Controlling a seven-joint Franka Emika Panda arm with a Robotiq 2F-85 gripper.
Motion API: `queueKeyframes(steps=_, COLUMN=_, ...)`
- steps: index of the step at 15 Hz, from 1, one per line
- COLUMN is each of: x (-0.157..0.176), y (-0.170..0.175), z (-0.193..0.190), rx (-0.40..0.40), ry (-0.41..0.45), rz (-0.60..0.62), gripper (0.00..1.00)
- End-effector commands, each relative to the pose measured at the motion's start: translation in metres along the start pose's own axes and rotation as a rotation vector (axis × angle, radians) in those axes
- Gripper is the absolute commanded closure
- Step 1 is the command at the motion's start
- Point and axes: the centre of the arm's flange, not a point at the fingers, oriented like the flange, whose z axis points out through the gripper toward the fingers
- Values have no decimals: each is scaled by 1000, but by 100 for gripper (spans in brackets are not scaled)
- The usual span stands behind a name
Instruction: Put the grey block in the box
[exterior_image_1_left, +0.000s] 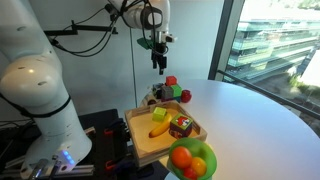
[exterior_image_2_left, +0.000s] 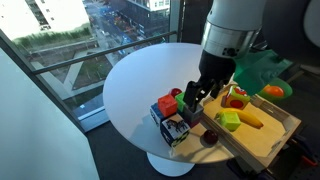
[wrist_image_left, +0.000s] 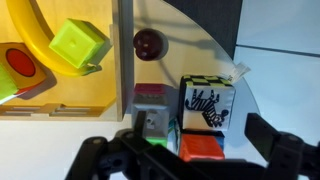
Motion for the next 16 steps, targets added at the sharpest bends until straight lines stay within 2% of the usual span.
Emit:
queueKeyframes(steps=1, x=18, y=12, z=4, rx=-36, ry=-20, rz=56, gripper=0)
queueKeyframes(steps=10, x=31, y=34, z=43, rx=-40, ry=-26, rz=55, gripper=0)
queueKeyframes(steps=16, x=40, y=38, z=66, rx=-33, ry=15, rz=37, gripper=0)
